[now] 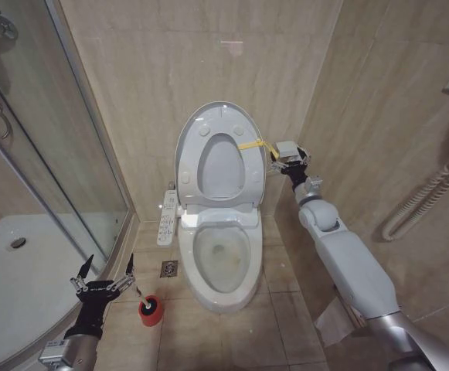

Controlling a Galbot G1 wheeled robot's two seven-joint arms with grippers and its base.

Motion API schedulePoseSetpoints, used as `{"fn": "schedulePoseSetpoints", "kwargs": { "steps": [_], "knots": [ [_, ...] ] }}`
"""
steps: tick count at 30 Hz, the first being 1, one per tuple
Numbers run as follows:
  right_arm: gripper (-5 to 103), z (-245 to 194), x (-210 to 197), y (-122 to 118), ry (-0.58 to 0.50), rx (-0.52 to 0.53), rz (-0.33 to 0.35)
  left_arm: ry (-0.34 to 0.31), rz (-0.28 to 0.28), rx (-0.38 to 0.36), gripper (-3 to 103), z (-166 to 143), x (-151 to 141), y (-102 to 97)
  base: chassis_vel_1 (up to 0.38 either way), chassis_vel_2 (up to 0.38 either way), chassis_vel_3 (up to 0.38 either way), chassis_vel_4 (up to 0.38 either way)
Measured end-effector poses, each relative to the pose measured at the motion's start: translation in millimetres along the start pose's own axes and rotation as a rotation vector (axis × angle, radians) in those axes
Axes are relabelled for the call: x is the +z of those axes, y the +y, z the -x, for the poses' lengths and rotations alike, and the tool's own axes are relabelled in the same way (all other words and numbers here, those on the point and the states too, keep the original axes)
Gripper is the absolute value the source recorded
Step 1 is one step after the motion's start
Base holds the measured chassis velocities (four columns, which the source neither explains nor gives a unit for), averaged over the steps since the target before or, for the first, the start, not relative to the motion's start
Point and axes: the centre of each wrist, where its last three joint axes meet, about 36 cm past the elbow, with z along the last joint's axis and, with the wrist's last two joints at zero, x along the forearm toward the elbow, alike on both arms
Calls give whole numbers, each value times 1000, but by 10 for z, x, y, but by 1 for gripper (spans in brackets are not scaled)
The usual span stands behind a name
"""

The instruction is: Open the toilet lid, clean the toilet bowl with a toilet brush, close the toilet lid, and flush.

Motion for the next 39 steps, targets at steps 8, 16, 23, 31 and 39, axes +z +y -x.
{"fn": "schedulePoseSetpoints", "kwargs": {
  "steps": [8,16,23,31,39],
  "knots": [
    [100,-107,-122,42,0,-28,27,0,0,0,100,0,0,0,0,0,0,0],
    [100,-270,-140,137,22,-85,49,0,0,0,100,0,0,0,0,0,0,0],
    [100,-487,-159,227,32,-77,75,0,0,0,100,0,0,0,0,0,0,0],
    [100,-935,24,148,99,8,92,0,0,0,100,0,0,0,0,0,0,0],
    [100,-1491,248,70,166,77,38,0,0,0,100,0,0,0,0,0,0,0]
  ]
}}
